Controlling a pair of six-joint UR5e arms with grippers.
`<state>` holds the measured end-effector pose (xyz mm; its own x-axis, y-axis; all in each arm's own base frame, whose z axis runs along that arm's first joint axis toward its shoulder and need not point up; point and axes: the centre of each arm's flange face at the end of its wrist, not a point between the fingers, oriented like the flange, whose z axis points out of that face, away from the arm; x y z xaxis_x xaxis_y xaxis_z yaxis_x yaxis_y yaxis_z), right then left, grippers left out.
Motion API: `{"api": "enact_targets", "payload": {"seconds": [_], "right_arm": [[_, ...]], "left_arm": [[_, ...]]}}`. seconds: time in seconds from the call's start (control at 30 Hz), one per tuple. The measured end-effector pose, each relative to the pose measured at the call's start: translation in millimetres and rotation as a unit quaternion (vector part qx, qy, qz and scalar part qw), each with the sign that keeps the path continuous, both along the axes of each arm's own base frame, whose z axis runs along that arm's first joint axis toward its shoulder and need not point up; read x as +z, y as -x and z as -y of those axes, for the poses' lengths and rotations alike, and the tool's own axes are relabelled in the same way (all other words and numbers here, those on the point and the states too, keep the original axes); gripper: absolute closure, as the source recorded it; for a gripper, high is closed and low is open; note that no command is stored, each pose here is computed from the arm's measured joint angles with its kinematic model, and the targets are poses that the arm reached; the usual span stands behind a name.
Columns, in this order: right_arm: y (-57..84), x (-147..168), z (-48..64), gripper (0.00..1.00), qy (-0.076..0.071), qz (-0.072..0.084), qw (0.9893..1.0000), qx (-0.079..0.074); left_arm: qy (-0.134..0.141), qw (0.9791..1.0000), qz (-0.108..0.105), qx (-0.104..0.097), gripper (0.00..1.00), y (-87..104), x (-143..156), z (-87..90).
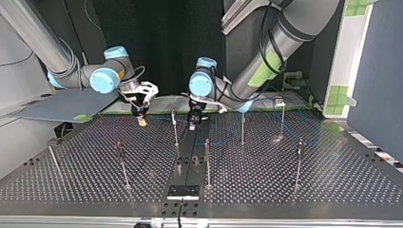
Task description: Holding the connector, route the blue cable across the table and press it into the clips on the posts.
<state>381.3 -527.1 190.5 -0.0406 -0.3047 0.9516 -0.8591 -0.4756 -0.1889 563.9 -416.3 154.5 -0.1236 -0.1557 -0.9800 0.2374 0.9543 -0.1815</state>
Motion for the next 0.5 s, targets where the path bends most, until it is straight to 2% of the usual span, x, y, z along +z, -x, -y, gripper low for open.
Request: {"api": "enact_targets", "payload": {"seconds": [0.23,0.27,0.3,0.37,0.4,0.43,0.47,0.5], "right_arm": [[7.5,-2.6,10.2,1.0,0.001,0.006,1.0,-0.002],[8.9,-3.6,11.9,1.0,0.001,0.007,1.0,-0.002],[9.9,-4.2,13.1,1.0,0.002,0.008,1.0,-0.002],[12.2,-5.2,15.8,1.0,0.002,0.009,1.0,-0.002],[13.2,-5.3,16.8,1.0,0.002,0.01,0.9999,-0.002],[14.0,-5.3,17.8,1.0,0.002,0.01,0.9999,-0.002],[15.2,-5.0,19.1,1.0,0.002,0.011,0.9999,-0.002],[15.9,-4.7,20.0,1.0,0.003,0.011,0.9999,-0.002]], "left_arm": [[0.0,1.0,-0.001,-0.001,1.0,-5.5,5.0,-1.5],[0.0,1.0,-0.001,-0.001,0.94,-5.7,5.3,-1.4],[0.0,1.0,-0.001,-0.001,0.94,-5.8,5.5,-1.4],[0.0,1.0,-0.001,-0.001,0.77,-5.8,5.7,-1.1],[0.0,1.0,-0.001,-0.001,0.77,-5.6,5.7,-0.9],[-0.001,1.0,-0.001,-0.002,0.68,-5.3,5.7,-0.6],[-0.001,1.0,-0.001,-0.002,0.51,-4.8,5.8,-0.1],[-0.002,1.0,-0.002,-0.003,0.51,-4.2,5.9,0.6]]}}
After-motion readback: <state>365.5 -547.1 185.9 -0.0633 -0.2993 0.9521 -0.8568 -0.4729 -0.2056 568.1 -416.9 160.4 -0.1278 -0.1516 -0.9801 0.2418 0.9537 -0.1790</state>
